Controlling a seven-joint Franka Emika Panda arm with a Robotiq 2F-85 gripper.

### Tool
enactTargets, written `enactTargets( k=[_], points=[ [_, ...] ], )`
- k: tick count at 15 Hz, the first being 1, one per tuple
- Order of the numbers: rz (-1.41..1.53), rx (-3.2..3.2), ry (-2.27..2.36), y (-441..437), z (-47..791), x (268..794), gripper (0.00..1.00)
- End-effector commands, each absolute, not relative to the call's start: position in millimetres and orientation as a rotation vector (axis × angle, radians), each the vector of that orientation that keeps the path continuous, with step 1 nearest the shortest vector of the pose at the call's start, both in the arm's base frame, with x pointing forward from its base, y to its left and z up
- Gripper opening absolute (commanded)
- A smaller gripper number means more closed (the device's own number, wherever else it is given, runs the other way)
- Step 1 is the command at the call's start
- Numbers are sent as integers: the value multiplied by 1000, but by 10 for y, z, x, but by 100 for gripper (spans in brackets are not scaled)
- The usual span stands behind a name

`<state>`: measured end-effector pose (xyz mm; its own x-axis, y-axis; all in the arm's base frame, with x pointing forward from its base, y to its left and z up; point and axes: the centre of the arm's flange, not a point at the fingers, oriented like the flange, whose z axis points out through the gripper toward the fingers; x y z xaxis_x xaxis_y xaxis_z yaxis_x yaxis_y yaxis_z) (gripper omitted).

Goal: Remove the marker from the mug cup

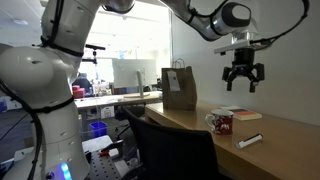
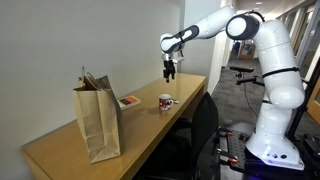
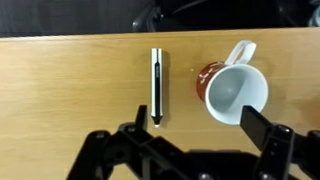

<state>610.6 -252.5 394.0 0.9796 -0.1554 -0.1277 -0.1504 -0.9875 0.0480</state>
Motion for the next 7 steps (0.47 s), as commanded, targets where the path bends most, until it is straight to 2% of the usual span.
enactTargets(
  k=[1, 7],
  points=[
    [-130, 3090, -229, -2127, 4295, 5802, 100],
    [-49, 3077, -169, -1804, 4664, 5562, 100]
  ],
)
